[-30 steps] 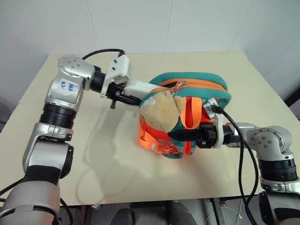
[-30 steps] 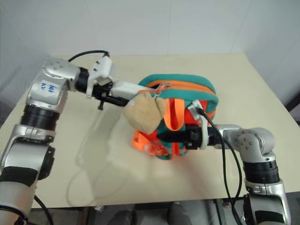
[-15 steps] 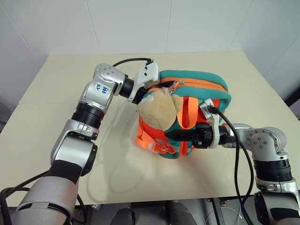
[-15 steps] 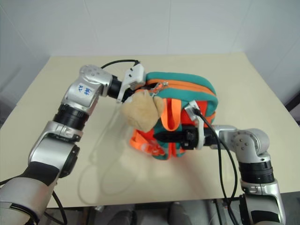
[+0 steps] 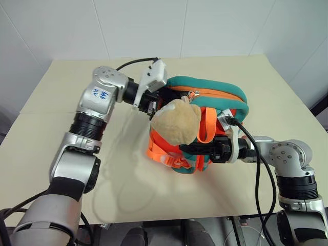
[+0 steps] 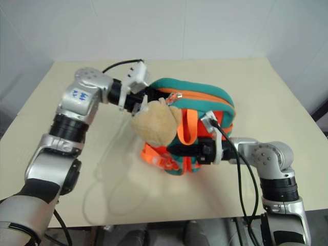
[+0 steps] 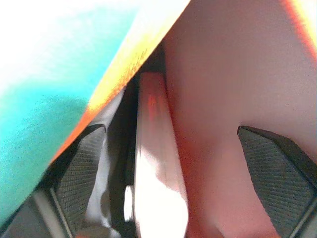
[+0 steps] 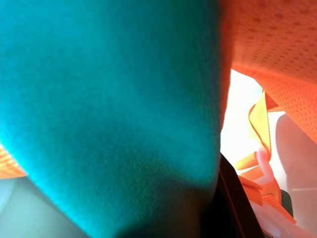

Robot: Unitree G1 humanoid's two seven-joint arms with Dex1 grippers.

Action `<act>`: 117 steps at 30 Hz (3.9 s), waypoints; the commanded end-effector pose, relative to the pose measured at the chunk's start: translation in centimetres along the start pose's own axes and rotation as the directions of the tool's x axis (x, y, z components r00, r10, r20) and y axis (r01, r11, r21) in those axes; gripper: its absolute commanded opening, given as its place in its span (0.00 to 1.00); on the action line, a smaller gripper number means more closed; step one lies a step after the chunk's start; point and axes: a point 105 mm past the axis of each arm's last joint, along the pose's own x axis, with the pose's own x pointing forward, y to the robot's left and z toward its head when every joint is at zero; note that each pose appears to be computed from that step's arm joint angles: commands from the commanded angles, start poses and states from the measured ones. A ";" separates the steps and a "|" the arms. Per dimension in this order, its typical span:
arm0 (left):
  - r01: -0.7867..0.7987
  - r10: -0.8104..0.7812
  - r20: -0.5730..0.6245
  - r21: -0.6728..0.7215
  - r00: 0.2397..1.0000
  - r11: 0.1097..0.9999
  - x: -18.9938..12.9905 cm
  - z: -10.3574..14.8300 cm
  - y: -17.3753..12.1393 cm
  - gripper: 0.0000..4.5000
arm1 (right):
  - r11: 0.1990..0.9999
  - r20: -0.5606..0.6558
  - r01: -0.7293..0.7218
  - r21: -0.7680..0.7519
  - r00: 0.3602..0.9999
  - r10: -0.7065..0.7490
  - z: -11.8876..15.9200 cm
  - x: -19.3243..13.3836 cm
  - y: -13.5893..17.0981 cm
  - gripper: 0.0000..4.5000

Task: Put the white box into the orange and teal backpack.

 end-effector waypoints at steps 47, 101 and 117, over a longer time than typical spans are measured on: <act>0.148 -0.157 0.194 0.060 0.968 0.987 -1.7 5.4 -7.2 0.99 | 1.000 -0.003 -0.025 0.005 1.000 0.025 -0.2 1.0 0.0 0.12; -0.262 0.249 -0.088 -0.421 0.965 0.868 -4.5 -14.0 -0.8 0.20 | 1.000 0.038 0.011 0.010 0.999 -0.012 -0.2 0.7 0.4 0.12; -0.228 0.222 -0.066 -0.105 0.973 0.968 -7.8 -9.0 -5.3 0.68 | 0.953 -0.008 0.112 -0.280 0.993 -0.119 1.9 -1.2 1.7 0.63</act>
